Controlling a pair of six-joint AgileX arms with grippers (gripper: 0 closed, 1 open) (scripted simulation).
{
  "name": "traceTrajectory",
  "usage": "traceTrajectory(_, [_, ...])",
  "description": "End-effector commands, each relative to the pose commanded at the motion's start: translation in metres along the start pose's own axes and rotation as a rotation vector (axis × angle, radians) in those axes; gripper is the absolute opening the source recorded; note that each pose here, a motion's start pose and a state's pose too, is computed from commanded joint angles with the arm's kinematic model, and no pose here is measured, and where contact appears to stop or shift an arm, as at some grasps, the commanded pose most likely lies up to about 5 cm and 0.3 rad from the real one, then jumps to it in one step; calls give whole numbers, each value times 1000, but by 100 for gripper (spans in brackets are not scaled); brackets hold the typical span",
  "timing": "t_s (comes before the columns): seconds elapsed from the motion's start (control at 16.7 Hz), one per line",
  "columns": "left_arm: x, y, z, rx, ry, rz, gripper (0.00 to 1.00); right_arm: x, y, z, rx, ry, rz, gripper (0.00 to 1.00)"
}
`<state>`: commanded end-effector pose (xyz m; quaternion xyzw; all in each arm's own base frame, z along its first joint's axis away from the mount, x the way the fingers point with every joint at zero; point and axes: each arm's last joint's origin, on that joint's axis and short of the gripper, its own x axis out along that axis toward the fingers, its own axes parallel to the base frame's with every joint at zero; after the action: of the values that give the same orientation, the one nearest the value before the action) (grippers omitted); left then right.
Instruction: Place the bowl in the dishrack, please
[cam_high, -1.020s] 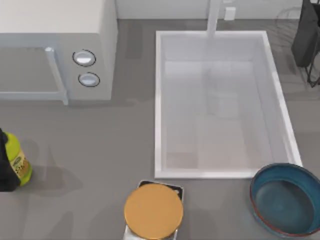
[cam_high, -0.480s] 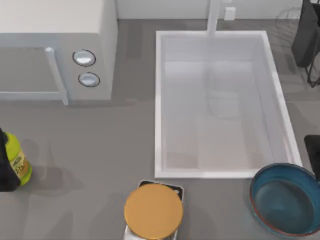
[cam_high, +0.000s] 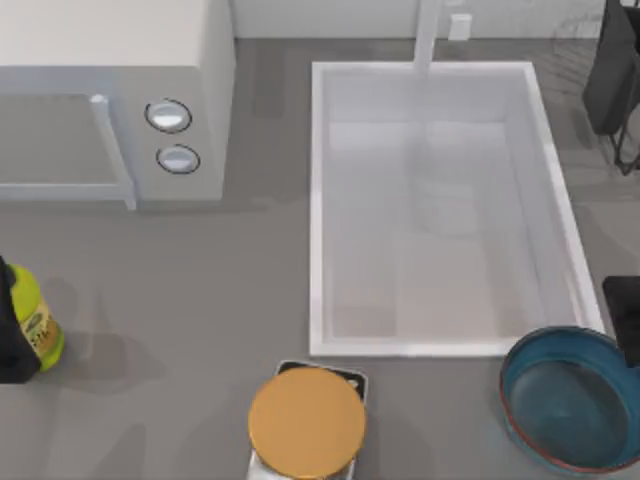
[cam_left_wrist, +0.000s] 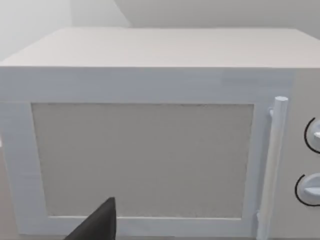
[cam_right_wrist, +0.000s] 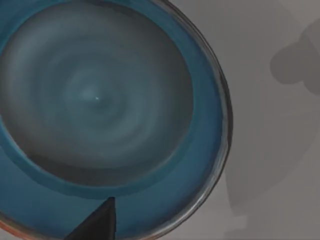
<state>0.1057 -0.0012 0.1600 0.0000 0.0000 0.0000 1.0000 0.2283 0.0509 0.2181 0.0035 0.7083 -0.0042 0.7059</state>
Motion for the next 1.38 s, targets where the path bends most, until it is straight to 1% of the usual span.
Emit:
traceTrajectory(0.3, [0, 0, 0, 0, 0, 0, 100, 54, 2, 5, -1, -16, 4, 100])
traceTrajectory(0.48, [0, 0, 0, 0, 0, 0, 100, 82, 1, 1, -1, -9, 2, 100])
traceTrajectory(0.6, [0, 0, 0, 0, 0, 0, 100, 89, 1, 0, -1, -3, 1, 100])
traceTrajectory(0.78, [0, 0, 0, 0, 0, 0, 100, 89, 1, 0, -1, -3, 1, 100])
traceTrajectory(1.38, [0, 0, 0, 0, 0, 0, 100, 89, 1, 0, -1, -3, 1, 25])
